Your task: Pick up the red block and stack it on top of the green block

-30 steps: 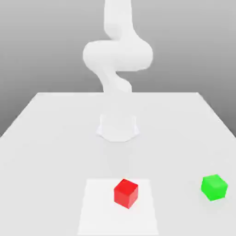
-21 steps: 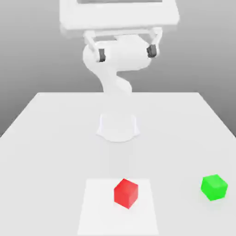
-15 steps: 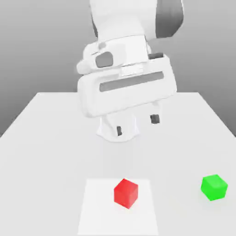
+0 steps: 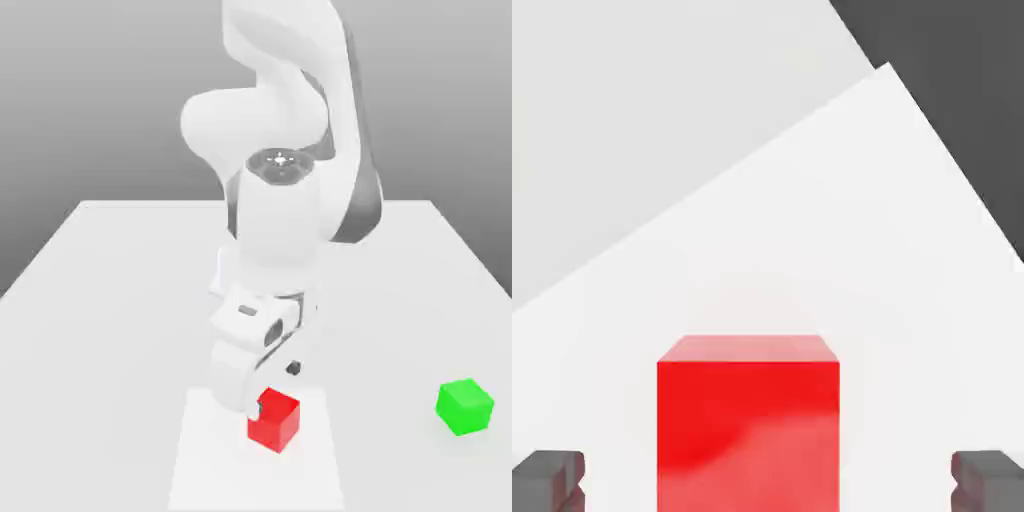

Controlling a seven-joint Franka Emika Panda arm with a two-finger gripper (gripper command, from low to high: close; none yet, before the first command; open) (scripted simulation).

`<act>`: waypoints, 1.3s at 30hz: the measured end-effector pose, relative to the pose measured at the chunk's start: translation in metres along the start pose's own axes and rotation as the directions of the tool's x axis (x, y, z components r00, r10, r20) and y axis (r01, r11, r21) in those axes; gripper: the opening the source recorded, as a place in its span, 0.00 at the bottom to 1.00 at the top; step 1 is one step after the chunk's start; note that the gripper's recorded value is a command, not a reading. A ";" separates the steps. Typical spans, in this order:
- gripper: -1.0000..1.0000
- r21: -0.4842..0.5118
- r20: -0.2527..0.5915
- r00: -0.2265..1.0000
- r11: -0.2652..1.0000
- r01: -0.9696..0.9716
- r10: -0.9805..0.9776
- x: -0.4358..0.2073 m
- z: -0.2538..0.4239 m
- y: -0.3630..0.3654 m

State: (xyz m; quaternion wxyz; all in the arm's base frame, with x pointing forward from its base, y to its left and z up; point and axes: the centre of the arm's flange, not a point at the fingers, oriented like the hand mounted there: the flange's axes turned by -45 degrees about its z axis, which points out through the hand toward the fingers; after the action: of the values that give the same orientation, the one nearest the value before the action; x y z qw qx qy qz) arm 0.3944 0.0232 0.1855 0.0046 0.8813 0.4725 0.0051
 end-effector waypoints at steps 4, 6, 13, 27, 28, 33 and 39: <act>0.50 0.003 0.002 1.000 1.000 -0.001 0.001 -0.001 0.023 -0.001; 0.50 0.008 0.004 1.000 1.000 -0.003 0.003 -0.003 0.036 -0.004; 0.00 0.013 0.006 1.000 1.000 -0.005 0.004 -0.004 0.043 -0.006; 0.00 0.012 0.005 1.000 1.000 0.003 -0.003 0.000 -0.022 -0.006; 0.00 0.013 0.005 1.000 1.000 0.028 -0.028 0.009 -0.025 -0.010; 0.00 0.013 0.004 0.976 0.976 0.219 -0.219 0.078 -0.036 -0.053; 0.00 0.013 0.001 0.904 0.904 0.426 -0.427 0.149 -0.050 -0.120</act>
State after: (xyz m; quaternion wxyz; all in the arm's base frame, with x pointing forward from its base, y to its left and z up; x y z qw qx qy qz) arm 0.3759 0.2136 0.2343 0.0010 0.7567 0.6537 -0.0009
